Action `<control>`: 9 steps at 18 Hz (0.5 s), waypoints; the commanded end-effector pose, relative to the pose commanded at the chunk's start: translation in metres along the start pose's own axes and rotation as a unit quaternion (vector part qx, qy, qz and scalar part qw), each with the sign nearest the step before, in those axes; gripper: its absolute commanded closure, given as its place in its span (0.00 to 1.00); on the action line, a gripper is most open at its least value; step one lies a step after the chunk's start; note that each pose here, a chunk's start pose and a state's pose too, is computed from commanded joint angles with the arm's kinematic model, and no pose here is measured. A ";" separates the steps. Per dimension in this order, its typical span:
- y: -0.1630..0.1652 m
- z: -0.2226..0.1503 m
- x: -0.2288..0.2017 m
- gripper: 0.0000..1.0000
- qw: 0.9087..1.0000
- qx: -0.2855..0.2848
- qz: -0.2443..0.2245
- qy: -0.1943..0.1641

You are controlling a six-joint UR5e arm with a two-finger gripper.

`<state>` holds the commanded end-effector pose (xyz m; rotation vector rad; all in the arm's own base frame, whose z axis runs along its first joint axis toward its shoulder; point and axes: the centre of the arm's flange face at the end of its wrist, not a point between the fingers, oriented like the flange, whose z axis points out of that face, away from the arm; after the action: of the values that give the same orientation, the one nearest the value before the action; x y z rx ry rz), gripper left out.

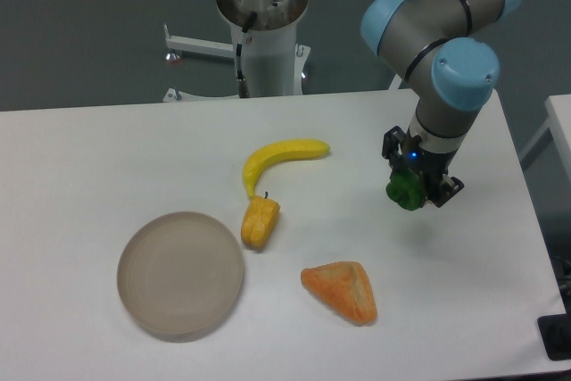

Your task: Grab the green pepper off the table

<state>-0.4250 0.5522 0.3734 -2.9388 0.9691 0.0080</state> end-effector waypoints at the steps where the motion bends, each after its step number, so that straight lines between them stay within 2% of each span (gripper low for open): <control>1: 0.000 0.001 0.001 0.64 1.000 -0.001 0.000 0.001; 9: -0.001 0.005 0.002 0.64 1.000 -0.006 0.001 0.004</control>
<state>-0.4228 0.5517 0.3689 -2.9510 0.9752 0.0012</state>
